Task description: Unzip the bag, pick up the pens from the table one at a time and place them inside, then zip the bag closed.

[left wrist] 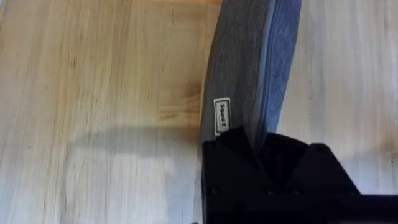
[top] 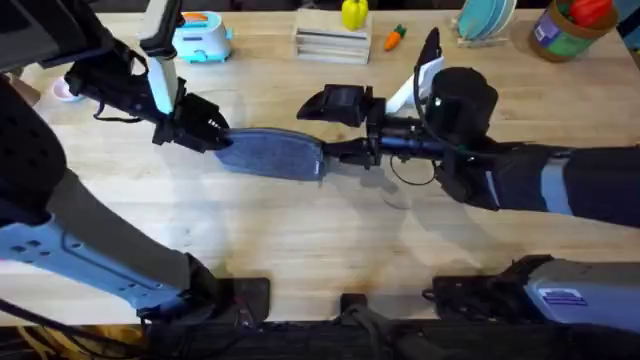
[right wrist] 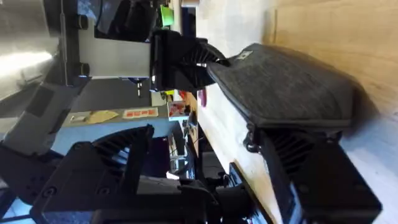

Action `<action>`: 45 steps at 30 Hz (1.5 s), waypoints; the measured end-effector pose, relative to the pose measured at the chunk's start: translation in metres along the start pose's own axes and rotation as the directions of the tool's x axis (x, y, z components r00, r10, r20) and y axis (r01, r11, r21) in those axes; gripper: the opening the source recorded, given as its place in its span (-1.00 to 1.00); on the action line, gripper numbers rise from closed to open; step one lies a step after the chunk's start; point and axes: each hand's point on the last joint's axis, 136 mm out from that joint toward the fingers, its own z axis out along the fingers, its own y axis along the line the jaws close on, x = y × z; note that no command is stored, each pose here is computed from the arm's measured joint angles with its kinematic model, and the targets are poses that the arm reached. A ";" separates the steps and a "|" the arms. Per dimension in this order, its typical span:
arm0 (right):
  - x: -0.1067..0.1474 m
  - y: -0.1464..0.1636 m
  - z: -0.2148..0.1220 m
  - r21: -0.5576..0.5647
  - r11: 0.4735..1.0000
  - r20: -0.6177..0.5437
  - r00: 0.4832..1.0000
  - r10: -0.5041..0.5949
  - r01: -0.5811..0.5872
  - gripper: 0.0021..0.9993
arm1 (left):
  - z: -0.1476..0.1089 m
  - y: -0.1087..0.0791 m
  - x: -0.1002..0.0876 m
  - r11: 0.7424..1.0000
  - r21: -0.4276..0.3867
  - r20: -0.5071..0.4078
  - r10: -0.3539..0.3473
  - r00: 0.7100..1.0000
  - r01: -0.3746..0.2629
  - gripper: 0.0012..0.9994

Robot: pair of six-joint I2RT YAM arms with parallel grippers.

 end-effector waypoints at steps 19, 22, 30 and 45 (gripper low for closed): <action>0.014 -0.003 -0.016 0.276 0.957 -0.127 0.990 -0.061 0.094 0.99 | 0.000 -0.001 -0.001 1.000 0.005 0.002 -0.004 1.000 0.004 -0.92; 0.010 0.011 -0.026 0.334 0.924 -0.136 0.980 -0.146 0.185 0.99 | 0.000 -0.001 -0.001 1.000 0.005 0.002 -0.004 1.000 0.004 -0.92; 0.003 0.064 -0.069 0.469 0.787 -0.102 0.910 -0.402 0.401 1.00 | 0.000 -0.001 -0.001 1.000 0.005 0.002 -0.004 1.000 0.004 -0.92; 0.048 0.053 -0.061 0.619 0.564 -0.203 0.804 -0.558 0.547 1.00 | 0.000 -0.001 -0.001 1.000 0.005 0.002 -0.005 1.000 0.005 -0.92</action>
